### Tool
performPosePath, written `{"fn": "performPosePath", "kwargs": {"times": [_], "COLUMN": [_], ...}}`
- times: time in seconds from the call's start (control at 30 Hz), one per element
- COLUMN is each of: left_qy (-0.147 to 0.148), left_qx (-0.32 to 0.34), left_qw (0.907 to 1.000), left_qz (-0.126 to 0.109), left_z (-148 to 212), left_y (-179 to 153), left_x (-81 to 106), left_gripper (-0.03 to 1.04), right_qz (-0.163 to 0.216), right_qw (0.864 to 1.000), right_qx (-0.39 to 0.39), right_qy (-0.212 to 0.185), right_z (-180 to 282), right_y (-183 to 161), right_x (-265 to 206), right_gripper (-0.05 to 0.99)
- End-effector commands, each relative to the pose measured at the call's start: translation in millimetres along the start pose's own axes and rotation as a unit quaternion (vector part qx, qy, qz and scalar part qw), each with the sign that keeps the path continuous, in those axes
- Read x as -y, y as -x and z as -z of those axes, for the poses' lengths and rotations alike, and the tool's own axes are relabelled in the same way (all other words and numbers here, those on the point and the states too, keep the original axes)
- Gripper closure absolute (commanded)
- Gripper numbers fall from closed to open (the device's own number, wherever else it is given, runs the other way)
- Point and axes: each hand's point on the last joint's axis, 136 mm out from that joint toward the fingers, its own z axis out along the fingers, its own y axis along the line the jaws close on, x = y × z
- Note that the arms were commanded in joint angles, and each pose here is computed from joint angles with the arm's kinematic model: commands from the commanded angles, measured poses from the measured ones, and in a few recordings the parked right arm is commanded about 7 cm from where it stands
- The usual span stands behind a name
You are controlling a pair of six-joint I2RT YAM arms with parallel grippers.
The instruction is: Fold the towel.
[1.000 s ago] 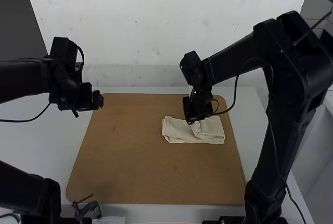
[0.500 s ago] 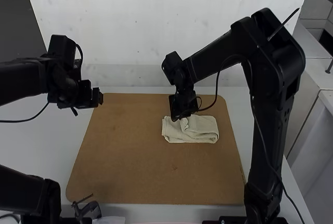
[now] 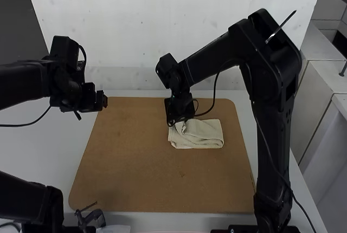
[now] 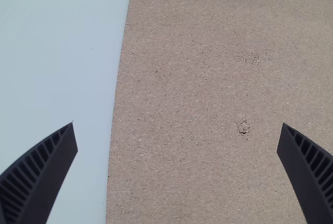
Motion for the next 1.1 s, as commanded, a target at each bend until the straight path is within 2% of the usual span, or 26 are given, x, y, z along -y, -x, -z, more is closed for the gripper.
{"fn": "performPosePath", "kwargs": {"times": [0.0,0.17,0.2,0.23,0.27,0.3,0.33,0.57,0.93,1.07], "left_qy": [-0.003,-0.002,-0.002,-0.002,-0.002,-0.003,-0.003,-0.004,-0.001,0.0], "left_qx": [0.009,0.009,0.011,0.011,0.012,0.013,0.014,0.019,0.019,0.017], "left_qw": [0.9999,1.0,0.9999,0.9999,0.9999,0.9999,0.9999,0.9998,0.9998,0.9999], "left_qz": [-0.003,-0.002,-0.002,-0.002,-0.002,-0.002,-0.002,-0.003,0.0,0.0], "left_z": [2.5,3.1,4.0,4.2,4.7,5.4,5.9,8.1,8.9,7.4], "left_y": [4.7,2.5,2.3,1.5,1.0,1.5,1.4,2.6,0.4,-2.4], "left_x": [-0.9,-1.7,-1.7,-1.8,-1.9,-1.9,-1.9,-0.9,-3.8,-5.1], "left_gripper": [0.02,0.02,0.02,0.02,0.02,0.02,0.02,0.03,0.03,0.03], "right_qz": [-0.038,-0.085,-0.087,-0.087,-0.086,-0.083,-0.079,-0.047,-0.011,0.004], "right_qw": [0.998,0.993,0.993,0.993,0.994,0.994,0.995,0.999,1.0,0.999], "right_qx": [0.039,0.078,0.079,0.076,0.071,0.065,0.054,0.006,0.002,0.013], "right_qy": [0.023,0.028,0.026,0.021,0.017,0.013,0.008,0.003,0.026,0.046], "right_z": [29.9,57.7,59.8,57.1,53.9,50.1,44.5,19.2,5.0,9.9], "right_y": [26.3,51.0,51.1,48.8,45.3,39.8,32.3,-7.2,-17.1,-17.1], "right_x": [9.4,45.6,50.4,56.0,59.1,61.5,63.1,44.2,-0.9,-24.6], "right_gripper": [0.2,0.22,0.32,0.48,0.7,0.85,0.92,0.92,0.92,0.92]}}
